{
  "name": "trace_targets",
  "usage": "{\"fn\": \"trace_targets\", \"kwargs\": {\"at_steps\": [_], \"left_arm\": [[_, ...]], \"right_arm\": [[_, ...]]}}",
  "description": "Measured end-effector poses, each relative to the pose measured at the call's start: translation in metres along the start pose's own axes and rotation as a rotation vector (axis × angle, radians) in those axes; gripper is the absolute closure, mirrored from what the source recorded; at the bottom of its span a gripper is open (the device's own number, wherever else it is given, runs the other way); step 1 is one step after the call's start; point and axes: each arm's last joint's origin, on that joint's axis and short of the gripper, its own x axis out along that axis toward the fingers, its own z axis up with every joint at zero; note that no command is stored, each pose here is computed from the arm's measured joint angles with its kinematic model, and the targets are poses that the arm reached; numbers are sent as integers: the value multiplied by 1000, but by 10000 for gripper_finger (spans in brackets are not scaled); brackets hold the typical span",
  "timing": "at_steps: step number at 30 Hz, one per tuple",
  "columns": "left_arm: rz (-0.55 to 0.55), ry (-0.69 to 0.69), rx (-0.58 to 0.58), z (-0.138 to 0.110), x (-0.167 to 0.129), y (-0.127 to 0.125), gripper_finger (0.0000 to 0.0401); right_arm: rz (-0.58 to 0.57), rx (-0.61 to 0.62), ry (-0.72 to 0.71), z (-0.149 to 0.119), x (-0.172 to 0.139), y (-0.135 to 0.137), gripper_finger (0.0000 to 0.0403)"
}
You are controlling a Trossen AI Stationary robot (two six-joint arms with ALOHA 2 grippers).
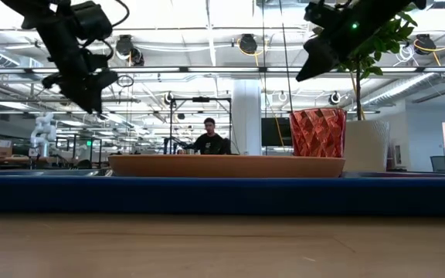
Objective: Pick and place plate/cup/fork/spoon on tray
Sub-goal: Put the blue fork on the blue serving tray to the left of the orange plate
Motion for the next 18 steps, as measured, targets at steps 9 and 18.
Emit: {"fn": "trace_targets", "kwargs": {"at_steps": [9, 18], "left_arm": [[119, 234, -18, -14, 30, -8, 256], [257, 460, 77, -29, 66, -13, 256]], "right_arm": [[44, 20, -80, 0, -12, 2, 277], [52, -39, -134, 4, -15, 4, 277]]}}
